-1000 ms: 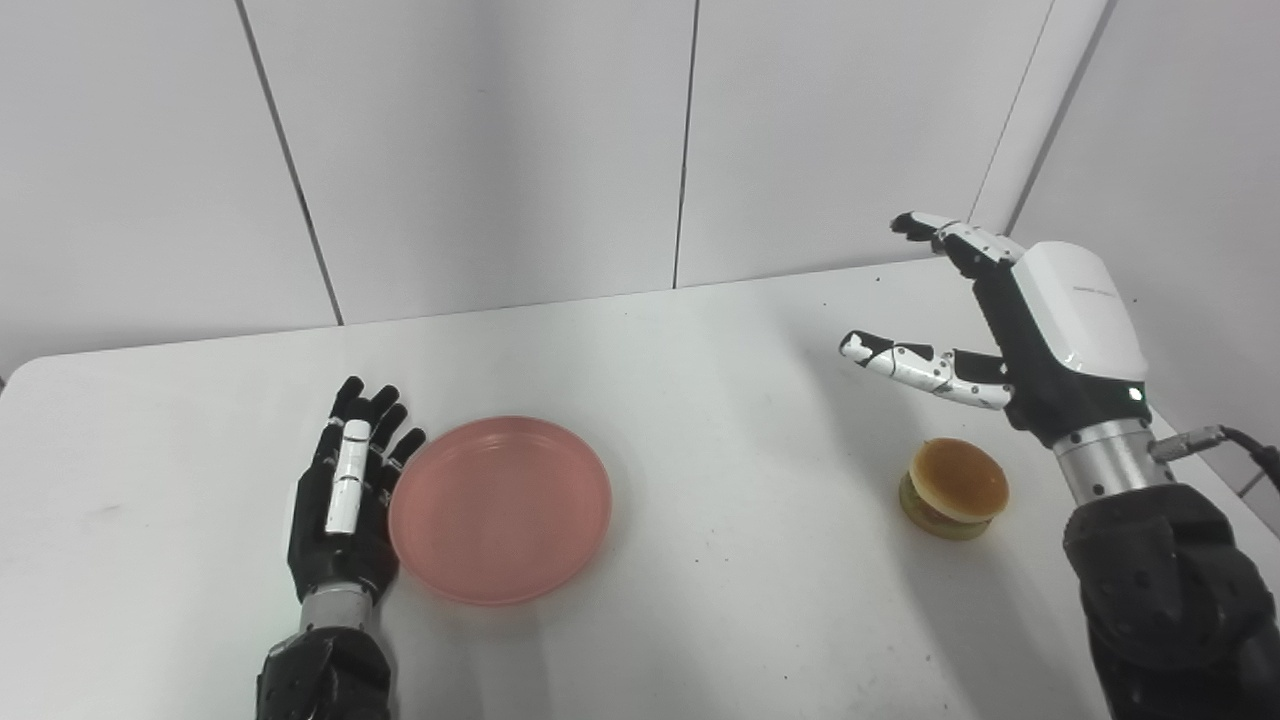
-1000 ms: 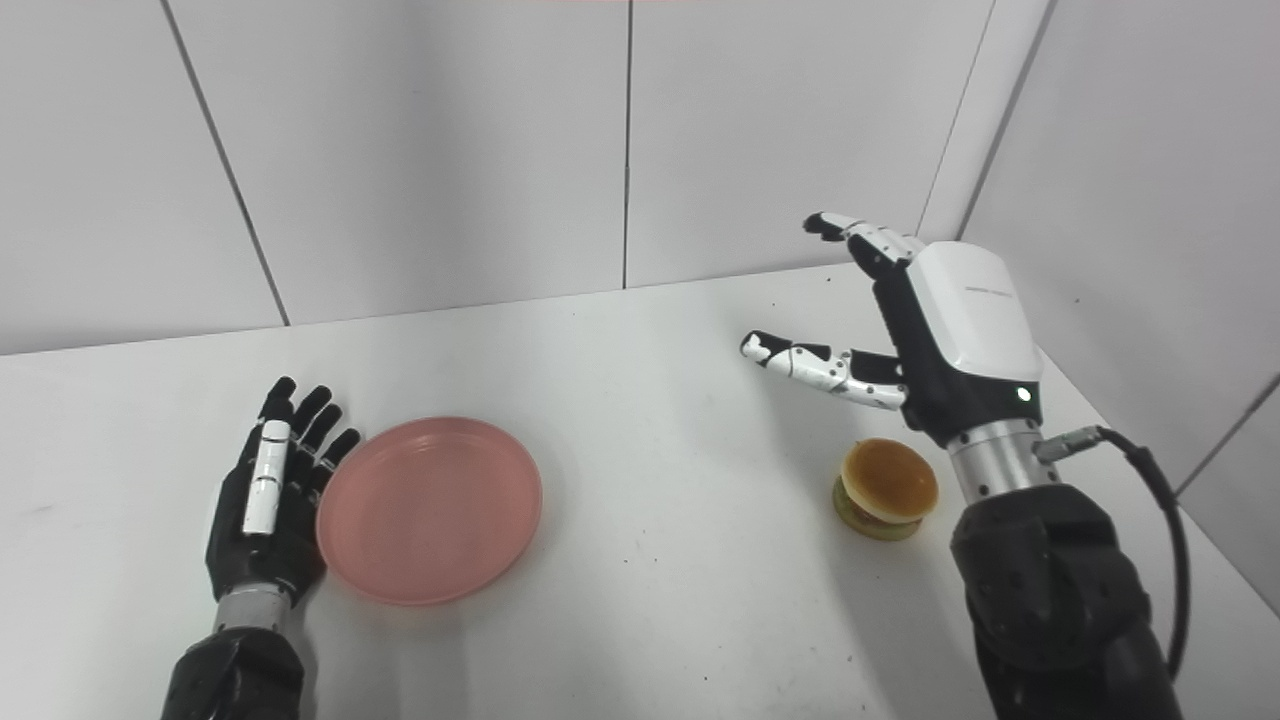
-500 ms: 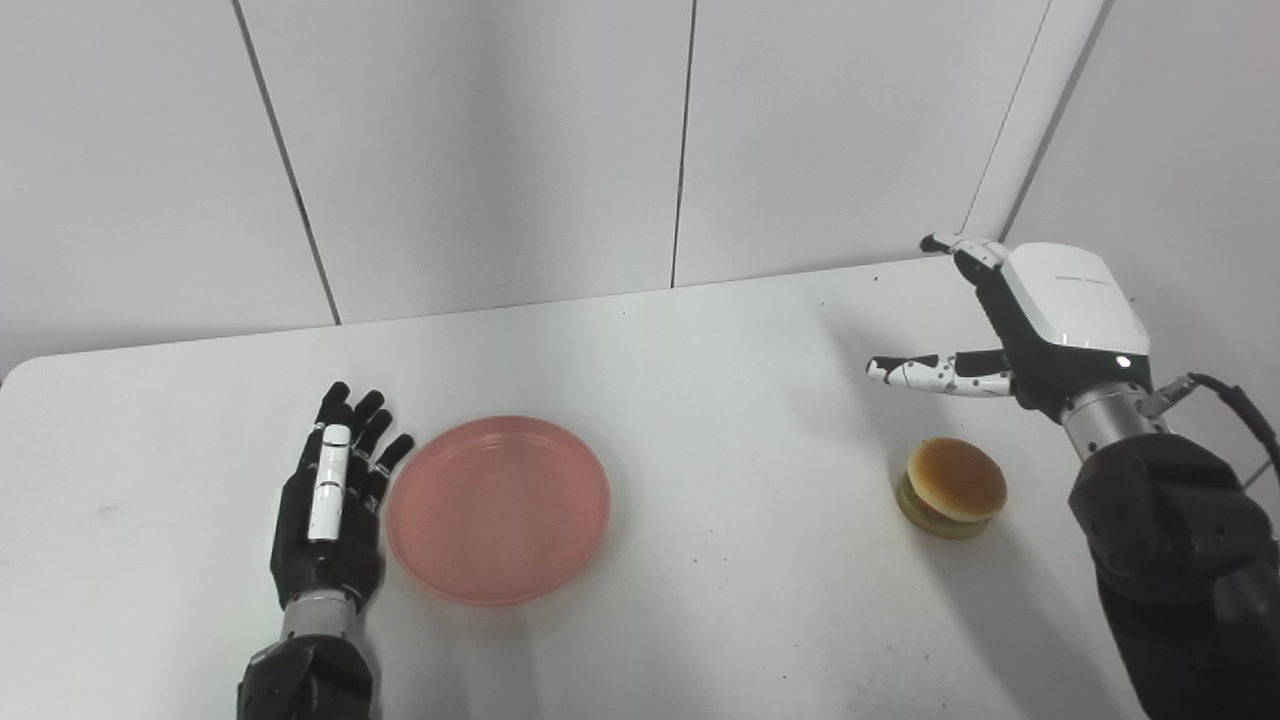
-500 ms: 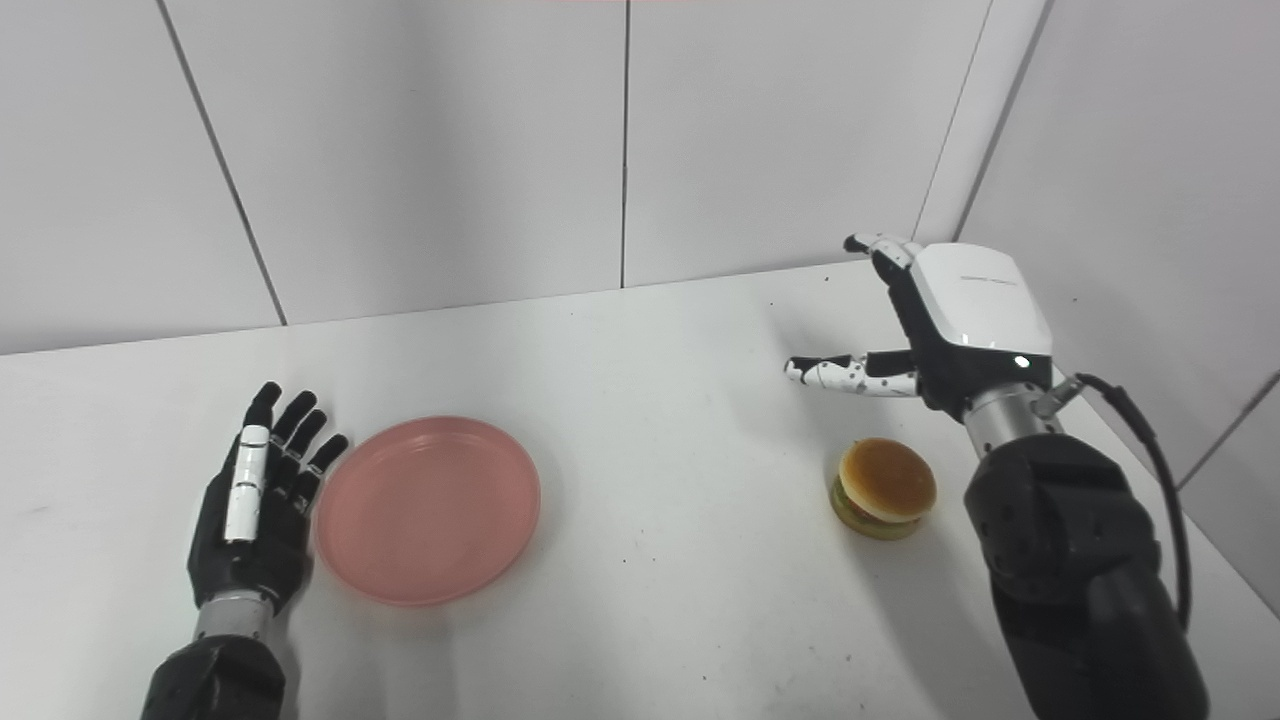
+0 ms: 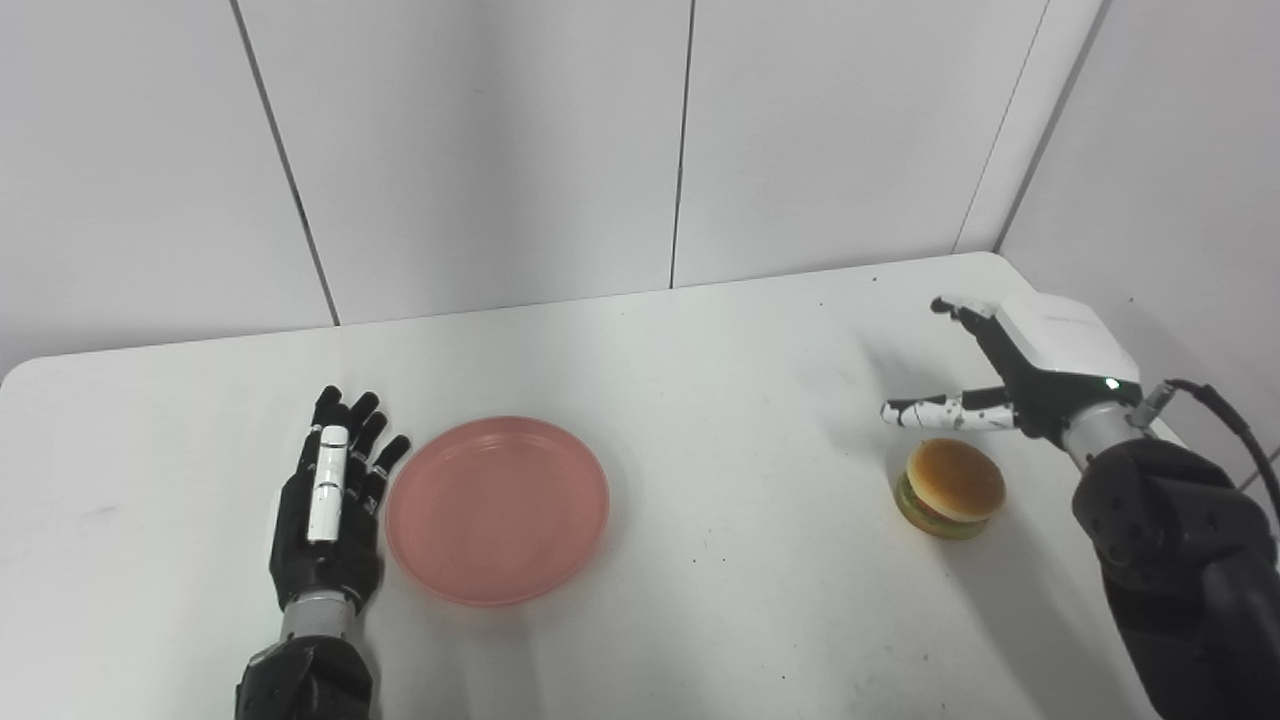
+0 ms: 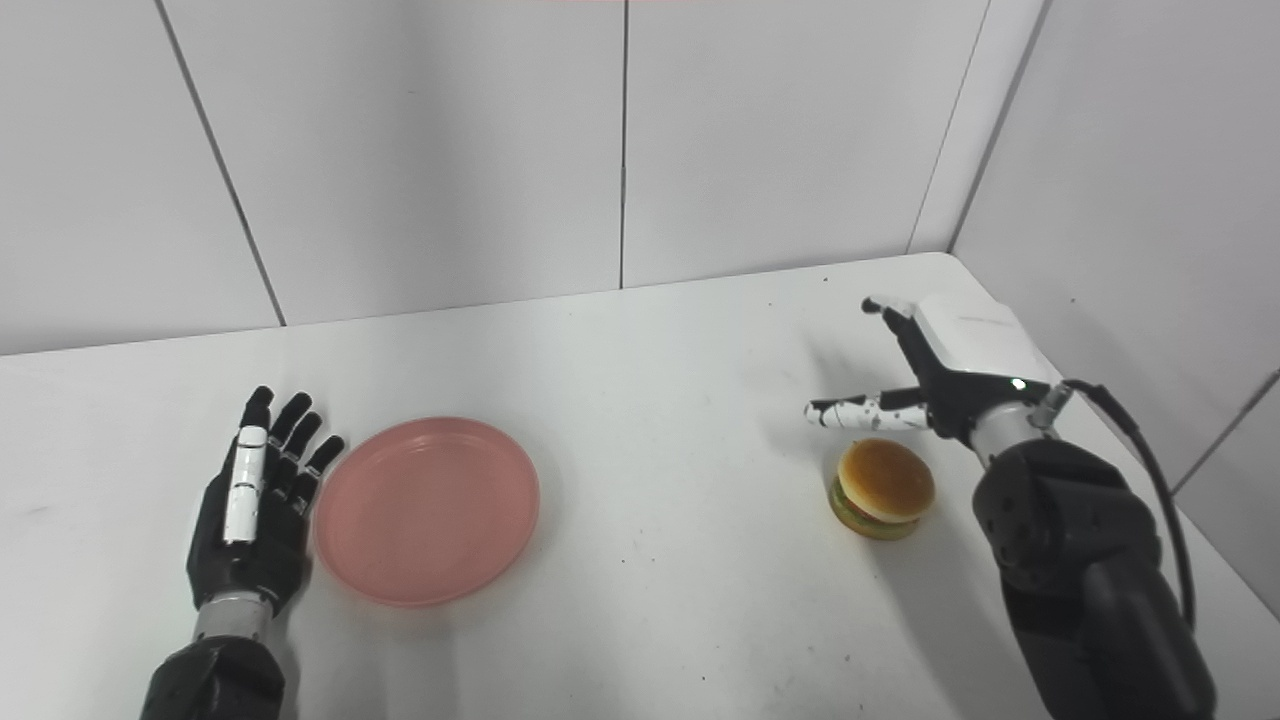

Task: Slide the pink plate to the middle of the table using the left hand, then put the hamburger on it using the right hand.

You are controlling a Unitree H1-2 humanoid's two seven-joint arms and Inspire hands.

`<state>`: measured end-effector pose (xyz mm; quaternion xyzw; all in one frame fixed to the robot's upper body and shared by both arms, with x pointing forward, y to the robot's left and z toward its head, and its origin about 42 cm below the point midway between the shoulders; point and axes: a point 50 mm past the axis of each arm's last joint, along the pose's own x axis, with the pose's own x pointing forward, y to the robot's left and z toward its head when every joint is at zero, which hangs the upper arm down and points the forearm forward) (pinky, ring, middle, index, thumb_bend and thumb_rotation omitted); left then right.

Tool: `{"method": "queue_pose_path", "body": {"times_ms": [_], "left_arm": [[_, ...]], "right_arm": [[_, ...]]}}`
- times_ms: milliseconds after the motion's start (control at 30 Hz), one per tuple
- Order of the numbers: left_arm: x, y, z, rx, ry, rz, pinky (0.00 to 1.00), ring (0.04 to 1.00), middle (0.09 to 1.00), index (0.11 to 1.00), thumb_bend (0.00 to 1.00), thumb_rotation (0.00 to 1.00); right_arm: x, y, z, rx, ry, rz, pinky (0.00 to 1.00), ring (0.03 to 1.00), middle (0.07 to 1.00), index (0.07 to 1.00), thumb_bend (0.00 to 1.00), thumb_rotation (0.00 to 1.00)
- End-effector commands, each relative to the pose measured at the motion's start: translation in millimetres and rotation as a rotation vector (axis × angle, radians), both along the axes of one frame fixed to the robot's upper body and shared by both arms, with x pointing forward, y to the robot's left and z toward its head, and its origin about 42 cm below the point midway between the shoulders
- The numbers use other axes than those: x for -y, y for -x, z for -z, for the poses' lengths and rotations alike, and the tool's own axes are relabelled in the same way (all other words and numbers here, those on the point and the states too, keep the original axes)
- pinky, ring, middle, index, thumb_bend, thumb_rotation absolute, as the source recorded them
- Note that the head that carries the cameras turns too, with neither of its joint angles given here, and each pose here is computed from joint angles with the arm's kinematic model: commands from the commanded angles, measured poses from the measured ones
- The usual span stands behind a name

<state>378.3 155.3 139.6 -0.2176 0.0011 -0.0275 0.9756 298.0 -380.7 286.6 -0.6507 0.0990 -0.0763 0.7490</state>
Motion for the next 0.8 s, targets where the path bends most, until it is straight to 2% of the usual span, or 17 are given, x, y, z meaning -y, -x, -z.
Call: {"method": "queue_pose_path", "body": {"times_ms": [0, 33, 100, 200, 267, 333, 400, 567, 767], "left_arm": [[-5.7, 7.9, 15.7, -0.079, -0.023, 0.000, 0.83, 0.933, 0.876, 0.941, 0.65, 0.63], [-6.2, 8.2, 15.6, -0.082, -0.024, 0.001, 0.83, 0.934, 0.875, 0.948, 0.65, 0.63], [-8.6, 8.1, 15.6, -0.082, -0.021, -0.003, 0.84, 0.930, 0.872, 0.955, 0.65, 0.62], [-11.5, 8.0, 14.5, -0.082, -0.012, -0.005, 0.85, 0.931, 0.864, 0.948, 0.67, 0.60], [-12.4, 7.7, 13.2, -0.081, -0.013, -0.005, 0.85, 0.922, 0.851, 0.945, 0.67, 0.60], [-13.3, 7.2, 12.9, -0.081, -0.012, -0.008, 0.85, 0.922, 0.848, 0.941, 0.68, 0.60], [-13.5, 6.9, 12.4, -0.083, -0.008, -0.014, 0.86, 0.926, 0.848, 0.936, 0.67, 0.60], [-13.5, 8.6, 11.1, -0.086, -0.009, -0.014, 0.82, 0.926, 0.850, 0.935, 0.67, 0.60], [-16.4, 8.0, 13.1, -0.093, -0.018, -0.019, 0.82, 0.910, 0.832, 0.929, 0.67, 0.60]], "right_arm": [[1.9, 1.5, -11.1, 0.069, 0.041, 0.000, 0.69, 0.799, 0.852, 0.856, 1.00, 0.71], [2.1, 2.3, -8.4, 0.064, 0.039, 0.001, 0.72, 0.824, 0.855, 0.856, 1.00, 0.71], [-0.1, 4.6, 0.1, 0.036, 0.020, 0.015, 0.71, 0.808, 0.846, 0.852, 1.00, 0.67], [-3.9, 5.7, 7.9, 0.015, 0.005, 0.023, 0.61, 0.720, 0.783, 0.838, 1.00, 0.62], [-3.7, 4.9, 14.1, 0.006, -0.008, 0.034, 0.59, 0.697, 0.758, 0.830, 1.00, 0.60], [-2.3, 4.2, 20.0, 0.008, -0.017, 0.050, 0.56, 0.664, 0.741, 0.822, 1.00, 0.61], [-1.8, 4.4, 28.1, 0.053, -0.021, 0.074, 0.55, 0.641, 0.721, 0.811, 1.00, 0.63], [3.5, 2.9, 42.7, 0.080, 0.010, 0.101, 0.59, 0.690, 0.742, 0.816, 1.00, 0.69], [9.9, 1.5, 54.0, 0.064, -0.011, 0.108, 0.64, 0.692, 0.743, 0.825, 1.00, 0.68]]}}
